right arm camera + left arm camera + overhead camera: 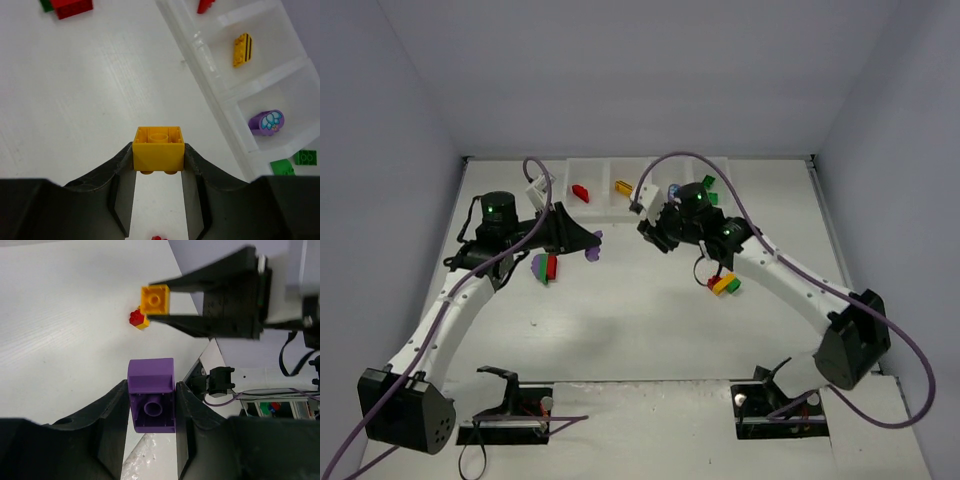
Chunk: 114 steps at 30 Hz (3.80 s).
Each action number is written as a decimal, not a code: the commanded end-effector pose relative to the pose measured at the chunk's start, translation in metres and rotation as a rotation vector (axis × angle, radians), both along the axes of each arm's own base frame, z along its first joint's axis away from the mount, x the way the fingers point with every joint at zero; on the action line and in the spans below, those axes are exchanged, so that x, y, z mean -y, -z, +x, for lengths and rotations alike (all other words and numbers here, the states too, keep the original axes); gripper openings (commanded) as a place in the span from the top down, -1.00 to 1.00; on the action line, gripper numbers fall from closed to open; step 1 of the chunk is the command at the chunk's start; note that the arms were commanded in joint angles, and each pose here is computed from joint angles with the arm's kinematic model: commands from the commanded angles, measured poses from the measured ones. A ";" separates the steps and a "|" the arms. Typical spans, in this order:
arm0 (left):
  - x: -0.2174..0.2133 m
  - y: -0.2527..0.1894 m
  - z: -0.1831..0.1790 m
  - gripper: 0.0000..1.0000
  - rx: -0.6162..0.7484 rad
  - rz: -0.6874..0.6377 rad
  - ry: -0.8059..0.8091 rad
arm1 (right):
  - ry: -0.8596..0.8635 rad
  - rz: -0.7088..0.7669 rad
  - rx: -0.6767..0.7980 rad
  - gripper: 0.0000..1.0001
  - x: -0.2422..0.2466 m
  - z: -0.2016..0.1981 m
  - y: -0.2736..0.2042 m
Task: Sort the legos into containers by color
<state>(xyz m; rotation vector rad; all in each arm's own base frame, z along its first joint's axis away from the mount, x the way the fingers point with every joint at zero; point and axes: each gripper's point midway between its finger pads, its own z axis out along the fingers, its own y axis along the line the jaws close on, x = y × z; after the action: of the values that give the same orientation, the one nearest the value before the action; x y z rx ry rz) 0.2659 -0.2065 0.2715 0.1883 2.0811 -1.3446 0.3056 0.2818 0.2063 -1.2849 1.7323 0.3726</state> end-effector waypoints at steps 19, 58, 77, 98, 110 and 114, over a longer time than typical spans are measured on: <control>-0.038 -0.015 -0.028 1.00 0.145 0.141 -0.186 | 0.517 0.245 0.013 0.20 -0.063 0.259 0.029; -0.030 -0.080 0.060 1.00 0.142 -0.237 -0.533 | 0.066 0.693 -0.165 -0.40 -0.105 0.003 -0.133; -0.022 -0.084 0.065 1.00 0.168 -0.227 -0.540 | 0.004 0.714 -0.188 -0.22 -0.133 0.000 -0.138; -0.021 -0.077 0.063 0.97 0.163 -0.216 -0.535 | 0.066 0.706 -0.113 0.84 -0.131 0.017 -0.131; -0.075 -0.024 0.057 -0.47 0.067 0.076 -0.771 | 0.366 0.521 -0.010 1.00 -0.055 0.090 -0.082; -0.108 0.000 0.047 -0.47 0.054 0.291 -0.820 | 0.534 0.432 -0.008 1.00 -0.005 0.131 -0.049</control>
<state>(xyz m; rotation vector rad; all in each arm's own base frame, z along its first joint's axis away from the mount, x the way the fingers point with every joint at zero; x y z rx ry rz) 0.3179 -0.1306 0.2590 -0.5067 1.9527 -0.7411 0.3991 0.3298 0.2584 -0.5955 1.7833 0.5646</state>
